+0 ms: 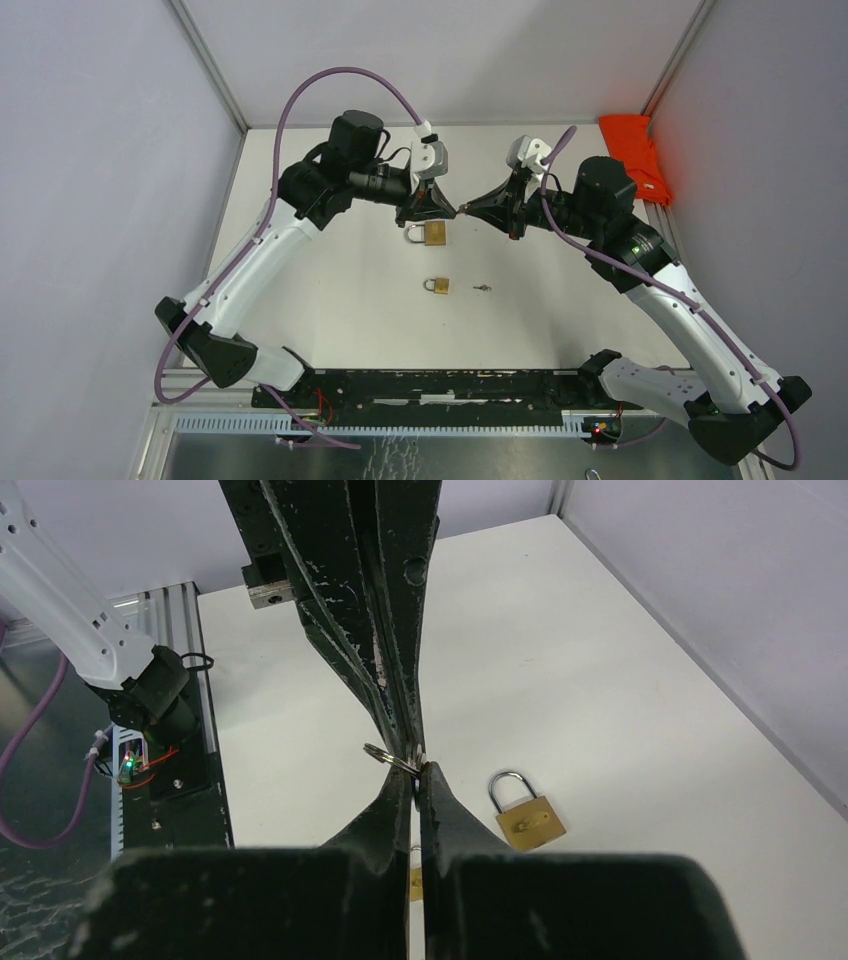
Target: Unlock with the key
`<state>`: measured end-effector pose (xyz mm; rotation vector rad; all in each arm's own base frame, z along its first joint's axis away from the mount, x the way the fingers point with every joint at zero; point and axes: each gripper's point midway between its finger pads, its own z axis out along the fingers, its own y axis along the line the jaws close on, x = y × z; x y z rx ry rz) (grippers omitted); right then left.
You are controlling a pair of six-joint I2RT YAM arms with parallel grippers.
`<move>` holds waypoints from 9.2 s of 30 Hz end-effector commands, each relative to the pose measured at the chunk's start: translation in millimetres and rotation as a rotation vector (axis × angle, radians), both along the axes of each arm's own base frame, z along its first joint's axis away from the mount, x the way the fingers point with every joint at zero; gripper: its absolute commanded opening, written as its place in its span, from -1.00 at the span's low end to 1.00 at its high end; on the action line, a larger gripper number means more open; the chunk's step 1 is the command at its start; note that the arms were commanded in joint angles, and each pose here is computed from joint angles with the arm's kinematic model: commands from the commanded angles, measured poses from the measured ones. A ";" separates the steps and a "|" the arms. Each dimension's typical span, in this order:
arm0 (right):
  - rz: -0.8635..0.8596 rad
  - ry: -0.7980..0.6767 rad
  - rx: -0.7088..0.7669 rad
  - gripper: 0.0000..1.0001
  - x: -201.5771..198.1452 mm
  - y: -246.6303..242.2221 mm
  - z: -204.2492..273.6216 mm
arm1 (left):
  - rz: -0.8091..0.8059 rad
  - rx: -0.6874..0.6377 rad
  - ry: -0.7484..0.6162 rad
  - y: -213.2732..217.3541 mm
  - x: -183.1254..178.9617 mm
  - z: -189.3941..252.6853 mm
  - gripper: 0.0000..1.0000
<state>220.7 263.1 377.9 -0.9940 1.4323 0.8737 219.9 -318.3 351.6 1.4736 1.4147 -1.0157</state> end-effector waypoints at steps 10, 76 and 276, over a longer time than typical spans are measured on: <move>-0.018 0.008 -0.016 -1.00 6.5 0.7 -12.7 | 0.035 -0.112 -0.104 11.1 -13.8 51.8 -0.96; 0.055 0.074 0.066 -1.00 -13.4 4.6 26.2 | -0.038 -0.077 -0.103 8.7 -18.9 30.8 -0.20; 0.218 -0.035 0.061 -1.00 3.7 40.1 -69.1 | 0.250 0.296 0.096 36.8 -38.3 -38.6 -0.75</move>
